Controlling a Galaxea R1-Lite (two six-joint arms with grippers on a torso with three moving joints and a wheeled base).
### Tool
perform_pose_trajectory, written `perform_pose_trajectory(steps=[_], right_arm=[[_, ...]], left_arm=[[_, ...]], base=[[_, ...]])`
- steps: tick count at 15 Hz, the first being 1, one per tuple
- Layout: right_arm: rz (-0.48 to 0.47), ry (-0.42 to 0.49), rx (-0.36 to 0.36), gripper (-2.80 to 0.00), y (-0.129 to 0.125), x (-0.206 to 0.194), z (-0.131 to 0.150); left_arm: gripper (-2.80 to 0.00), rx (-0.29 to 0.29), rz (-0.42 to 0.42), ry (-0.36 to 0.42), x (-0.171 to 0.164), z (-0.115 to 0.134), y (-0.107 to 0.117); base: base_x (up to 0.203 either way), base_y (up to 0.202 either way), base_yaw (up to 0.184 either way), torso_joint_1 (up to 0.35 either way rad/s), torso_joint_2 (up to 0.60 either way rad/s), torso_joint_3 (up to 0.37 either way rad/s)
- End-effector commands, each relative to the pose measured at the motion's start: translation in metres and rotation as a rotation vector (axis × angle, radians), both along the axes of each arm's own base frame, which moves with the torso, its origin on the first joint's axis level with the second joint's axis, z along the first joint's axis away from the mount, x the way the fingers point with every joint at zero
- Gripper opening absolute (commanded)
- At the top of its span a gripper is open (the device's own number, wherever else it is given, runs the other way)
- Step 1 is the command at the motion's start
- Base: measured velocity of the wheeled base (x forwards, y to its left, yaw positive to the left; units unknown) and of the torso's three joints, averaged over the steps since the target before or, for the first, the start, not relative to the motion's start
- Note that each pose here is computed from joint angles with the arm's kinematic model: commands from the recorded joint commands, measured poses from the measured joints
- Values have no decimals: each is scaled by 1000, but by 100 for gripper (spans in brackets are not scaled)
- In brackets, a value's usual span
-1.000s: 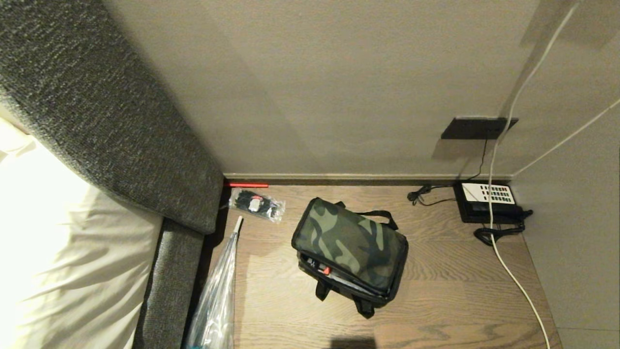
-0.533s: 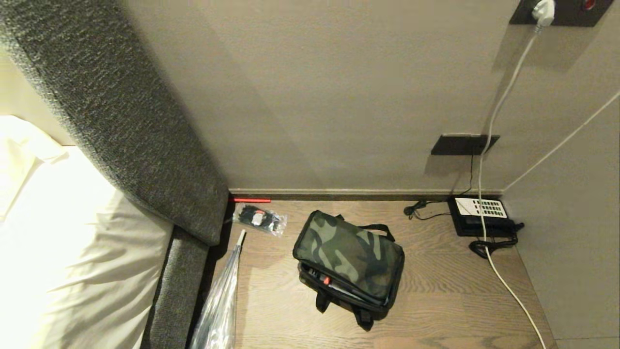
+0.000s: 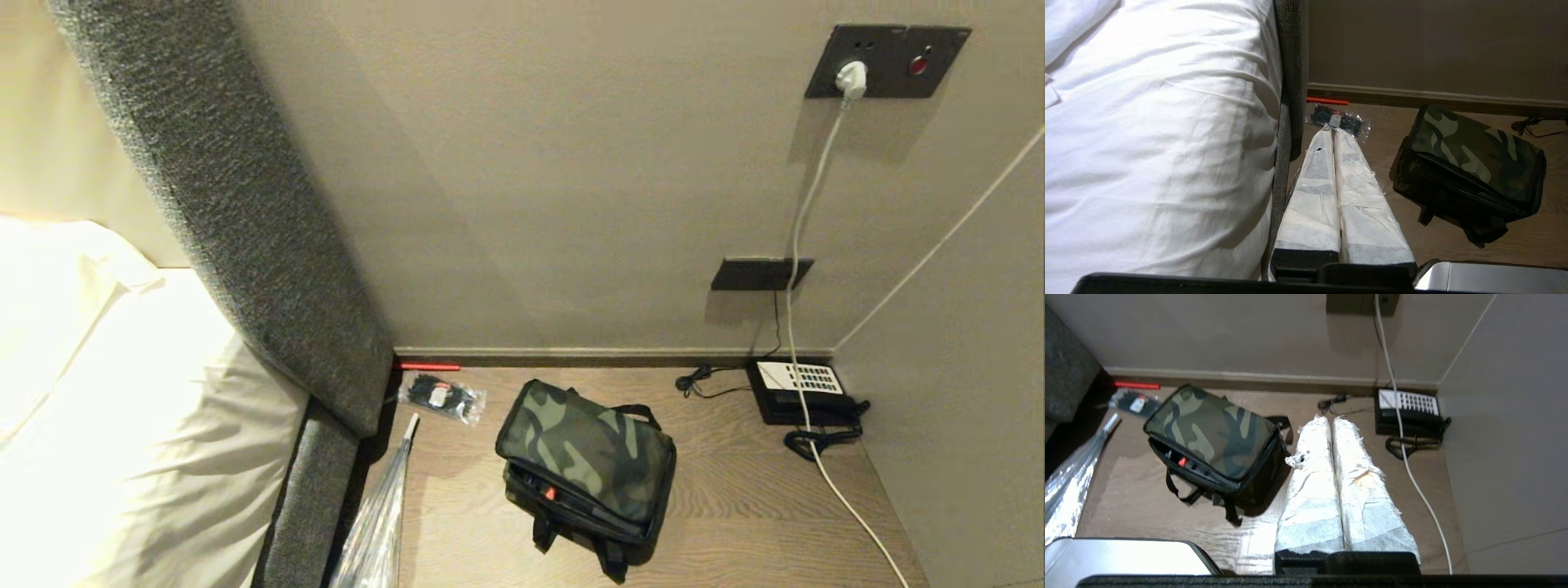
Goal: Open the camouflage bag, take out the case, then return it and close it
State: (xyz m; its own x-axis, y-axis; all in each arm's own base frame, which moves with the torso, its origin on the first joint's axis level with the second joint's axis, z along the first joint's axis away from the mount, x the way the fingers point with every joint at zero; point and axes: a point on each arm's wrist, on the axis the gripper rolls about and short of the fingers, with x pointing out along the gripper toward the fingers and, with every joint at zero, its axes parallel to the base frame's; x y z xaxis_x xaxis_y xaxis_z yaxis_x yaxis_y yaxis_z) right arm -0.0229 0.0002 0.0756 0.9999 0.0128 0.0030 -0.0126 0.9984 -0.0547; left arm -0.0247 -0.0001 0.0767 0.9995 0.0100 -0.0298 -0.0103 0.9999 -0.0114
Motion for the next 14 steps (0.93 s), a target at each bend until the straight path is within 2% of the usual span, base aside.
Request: perform_pose_trajectory(steps=[1,14], right_arm=[[1,0,-1,-280,0,0,0],[1,0,-1,-280,0,0,0]], left_arm=[[-280,-1,1,-1,0,0,0],[-280,-2,1,-2,0,0,0]], base=[[0,0,0,3,-1,204],[0,0,0,3,1,205]])
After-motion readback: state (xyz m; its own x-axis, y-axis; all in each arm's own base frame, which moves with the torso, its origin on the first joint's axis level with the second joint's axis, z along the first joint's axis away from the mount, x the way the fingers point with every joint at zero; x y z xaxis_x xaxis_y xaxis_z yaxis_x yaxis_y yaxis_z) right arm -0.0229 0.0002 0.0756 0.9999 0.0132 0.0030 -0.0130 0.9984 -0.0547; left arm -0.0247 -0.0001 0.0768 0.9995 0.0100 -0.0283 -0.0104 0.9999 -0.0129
